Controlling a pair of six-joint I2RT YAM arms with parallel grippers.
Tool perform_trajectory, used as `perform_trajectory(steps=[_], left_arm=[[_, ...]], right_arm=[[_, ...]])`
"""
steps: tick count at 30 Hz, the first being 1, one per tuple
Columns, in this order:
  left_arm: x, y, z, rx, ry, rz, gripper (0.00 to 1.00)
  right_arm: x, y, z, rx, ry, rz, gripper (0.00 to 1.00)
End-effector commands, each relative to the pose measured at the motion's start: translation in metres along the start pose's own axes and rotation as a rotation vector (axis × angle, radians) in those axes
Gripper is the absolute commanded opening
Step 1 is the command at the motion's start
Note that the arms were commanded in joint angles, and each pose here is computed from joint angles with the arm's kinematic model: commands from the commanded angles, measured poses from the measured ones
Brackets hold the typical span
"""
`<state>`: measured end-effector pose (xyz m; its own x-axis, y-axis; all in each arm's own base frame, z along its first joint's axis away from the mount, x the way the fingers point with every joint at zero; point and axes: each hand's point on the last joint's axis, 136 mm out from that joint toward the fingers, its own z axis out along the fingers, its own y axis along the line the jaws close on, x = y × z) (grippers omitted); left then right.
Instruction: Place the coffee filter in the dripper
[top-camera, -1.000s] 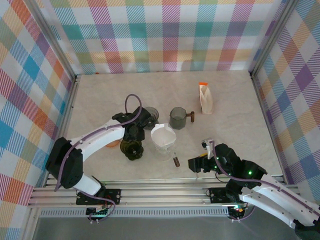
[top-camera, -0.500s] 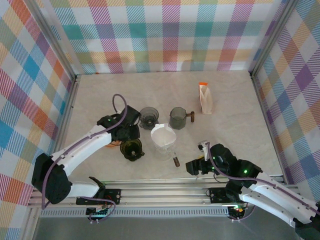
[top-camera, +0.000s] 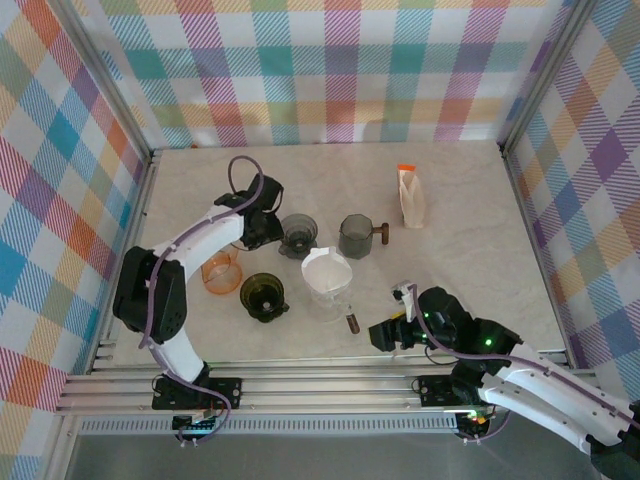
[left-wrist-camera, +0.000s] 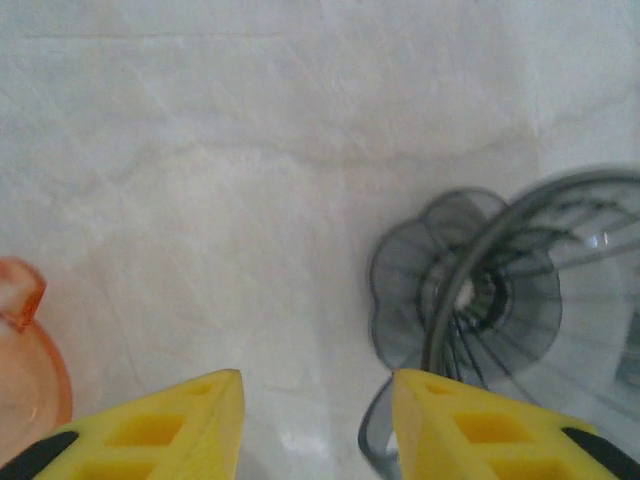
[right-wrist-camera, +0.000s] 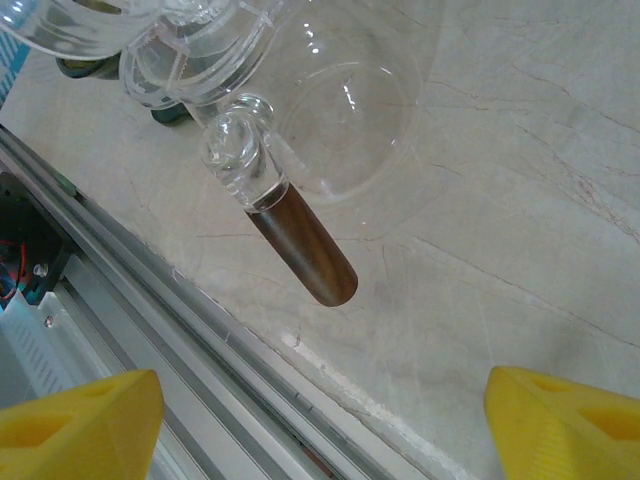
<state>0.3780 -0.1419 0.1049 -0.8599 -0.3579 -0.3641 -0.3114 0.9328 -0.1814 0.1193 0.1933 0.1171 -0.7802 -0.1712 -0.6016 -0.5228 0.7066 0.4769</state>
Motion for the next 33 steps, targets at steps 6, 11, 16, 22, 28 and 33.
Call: perform_trajectory(steps=[6,11,16,22,28,33], left_arm=[[-0.016,-0.039,0.025,0.167,0.003,-0.035,0.52],[-0.006,-0.05,0.039,0.21,0.056,-0.027,0.43],[0.003,-0.063,0.04,0.257,0.073,-0.032,0.42],[0.014,-0.079,0.036,0.277,0.098,-0.03,0.38],[0.03,-0.09,0.042,0.295,0.142,-0.021,0.37],[0.034,-0.093,0.04,0.315,0.156,-0.037,0.35]], right_arm=[[0.001,-0.006,-0.005,0.019,-0.021,0.019,0.83],[0.001,-0.009,-0.007,0.035,-0.028,0.023,0.83],[0.001,-0.011,-0.005,0.045,-0.027,0.028,0.83],[0.001,-0.012,-0.004,0.051,-0.029,0.036,0.83],[0.002,-0.012,-0.004,0.049,-0.028,0.046,0.83],[0.002,-0.007,-0.004,0.019,-0.02,0.029,0.83]])
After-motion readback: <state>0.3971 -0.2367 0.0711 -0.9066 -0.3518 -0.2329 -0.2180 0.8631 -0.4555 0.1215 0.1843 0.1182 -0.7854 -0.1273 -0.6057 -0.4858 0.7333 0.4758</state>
